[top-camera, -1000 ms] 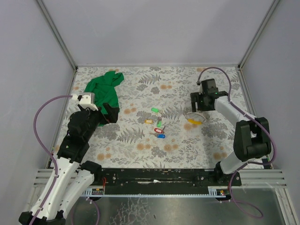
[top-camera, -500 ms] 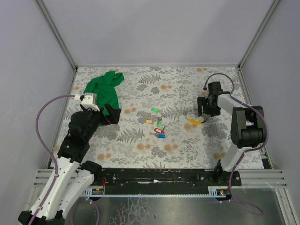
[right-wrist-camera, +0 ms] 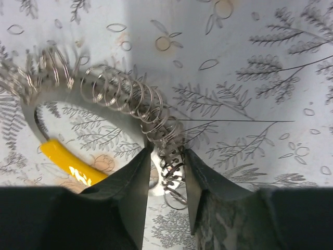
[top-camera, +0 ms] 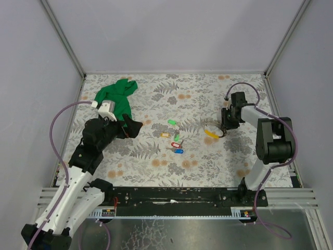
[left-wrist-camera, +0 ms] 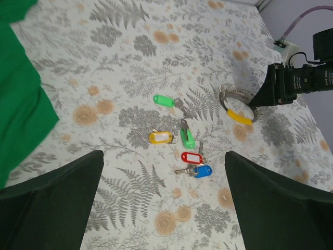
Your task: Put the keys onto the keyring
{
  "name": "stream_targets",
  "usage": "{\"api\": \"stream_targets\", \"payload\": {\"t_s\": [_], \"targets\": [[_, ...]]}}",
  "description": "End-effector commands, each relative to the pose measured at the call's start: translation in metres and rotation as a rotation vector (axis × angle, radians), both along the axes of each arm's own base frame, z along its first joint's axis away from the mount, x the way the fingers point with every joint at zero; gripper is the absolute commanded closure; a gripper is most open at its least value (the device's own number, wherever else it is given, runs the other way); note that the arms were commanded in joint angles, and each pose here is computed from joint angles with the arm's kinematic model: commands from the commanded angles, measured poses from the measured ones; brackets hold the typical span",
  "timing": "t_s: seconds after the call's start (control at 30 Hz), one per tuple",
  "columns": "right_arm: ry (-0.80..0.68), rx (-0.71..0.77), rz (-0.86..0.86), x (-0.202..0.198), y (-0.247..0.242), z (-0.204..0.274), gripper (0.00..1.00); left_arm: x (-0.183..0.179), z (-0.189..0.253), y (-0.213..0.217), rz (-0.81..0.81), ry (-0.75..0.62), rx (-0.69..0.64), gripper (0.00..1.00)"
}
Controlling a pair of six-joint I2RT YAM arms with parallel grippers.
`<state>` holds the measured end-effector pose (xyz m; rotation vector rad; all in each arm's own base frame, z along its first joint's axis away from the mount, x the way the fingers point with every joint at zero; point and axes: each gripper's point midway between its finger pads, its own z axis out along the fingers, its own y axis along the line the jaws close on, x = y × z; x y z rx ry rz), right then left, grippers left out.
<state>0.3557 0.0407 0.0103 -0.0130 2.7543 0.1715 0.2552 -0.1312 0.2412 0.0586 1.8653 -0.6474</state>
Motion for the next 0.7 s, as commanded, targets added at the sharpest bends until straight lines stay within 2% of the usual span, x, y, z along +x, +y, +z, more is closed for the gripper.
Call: {"api": "stream_targets", "payload": {"t_s": [0.0, 0.2, 0.4, 0.67], "targets": [[-0.031, 0.113, -0.007, -0.004, 0.018, 0.009, 0.65, 0.005, 0.017, -0.023, -0.047, 0.047, -0.151, 0.00], [-0.097, 0.221, -0.012, -0.003, 0.036, 0.021, 0.81, 0.005, 0.001, -0.045, -0.119, 0.162, -0.245, 0.00], [-0.136, 0.300, -0.023, -0.002, 0.048, 0.024, 1.00, 0.000, -0.006, -0.061, -0.195, 0.183, -0.351, 0.00], [-0.244, 0.530, 0.016, -0.002, 0.082, 0.060, 1.00, 0.002, -0.015, -0.072, -0.217, 0.232, -0.473, 0.00]]}}
